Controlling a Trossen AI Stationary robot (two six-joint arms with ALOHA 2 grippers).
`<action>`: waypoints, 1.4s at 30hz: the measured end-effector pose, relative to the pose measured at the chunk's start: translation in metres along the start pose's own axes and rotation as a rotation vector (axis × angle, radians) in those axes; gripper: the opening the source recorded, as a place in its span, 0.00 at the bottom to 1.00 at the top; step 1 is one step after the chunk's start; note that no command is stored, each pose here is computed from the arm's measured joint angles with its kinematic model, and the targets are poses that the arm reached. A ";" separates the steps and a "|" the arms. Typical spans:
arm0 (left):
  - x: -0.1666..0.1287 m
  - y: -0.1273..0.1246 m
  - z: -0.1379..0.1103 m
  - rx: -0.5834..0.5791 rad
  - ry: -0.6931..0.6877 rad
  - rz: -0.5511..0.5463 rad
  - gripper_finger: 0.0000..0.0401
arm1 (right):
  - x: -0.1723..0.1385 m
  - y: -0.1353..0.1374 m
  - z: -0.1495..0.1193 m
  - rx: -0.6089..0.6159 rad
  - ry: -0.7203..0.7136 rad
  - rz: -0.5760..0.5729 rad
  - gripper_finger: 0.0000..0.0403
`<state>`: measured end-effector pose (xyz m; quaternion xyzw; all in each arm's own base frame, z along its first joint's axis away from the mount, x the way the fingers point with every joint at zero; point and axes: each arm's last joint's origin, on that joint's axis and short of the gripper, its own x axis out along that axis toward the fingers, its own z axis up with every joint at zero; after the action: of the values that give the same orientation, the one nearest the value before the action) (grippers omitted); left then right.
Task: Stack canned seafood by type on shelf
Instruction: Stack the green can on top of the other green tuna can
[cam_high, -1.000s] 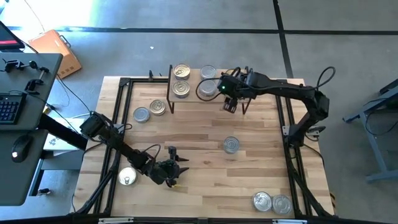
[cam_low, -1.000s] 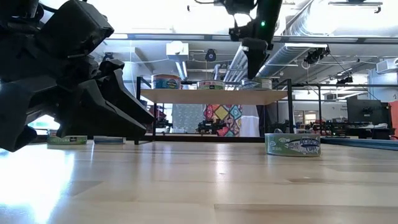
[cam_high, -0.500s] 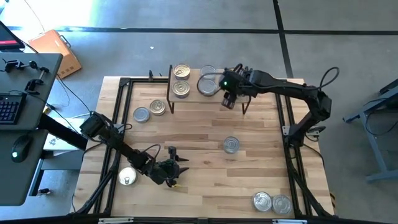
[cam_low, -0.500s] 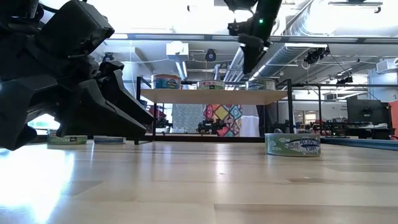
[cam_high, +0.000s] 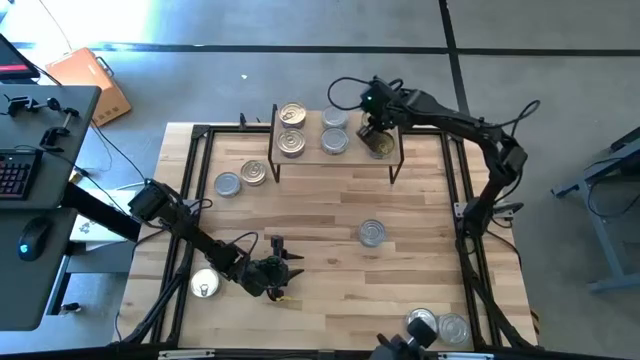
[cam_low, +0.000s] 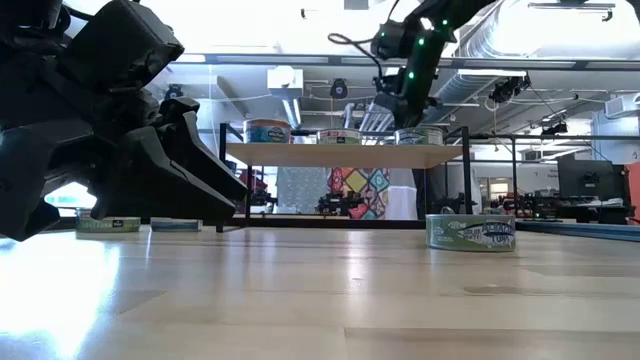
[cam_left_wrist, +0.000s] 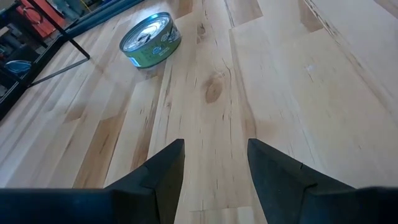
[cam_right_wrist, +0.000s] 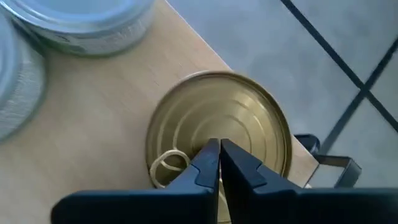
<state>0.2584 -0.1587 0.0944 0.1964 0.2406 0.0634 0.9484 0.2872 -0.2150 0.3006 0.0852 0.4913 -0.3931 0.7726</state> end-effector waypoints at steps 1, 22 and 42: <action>0.000 0.000 0.000 -0.001 0.000 -0.001 0.42 | 0.001 0.000 0.000 0.002 0.003 -0.019 0.02; 0.000 0.000 0.001 -0.014 -0.005 -0.013 0.42 | -0.029 0.034 0.015 -0.059 -0.237 -0.038 0.00; 0.000 -0.001 0.000 -0.022 -0.004 -0.015 0.42 | 0.028 0.067 0.037 -0.001 -0.340 0.178 0.00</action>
<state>0.2587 -0.1593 0.0945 0.1844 0.2397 0.0584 0.9514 0.3648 -0.2040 0.2791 0.0604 0.3445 -0.3319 0.8761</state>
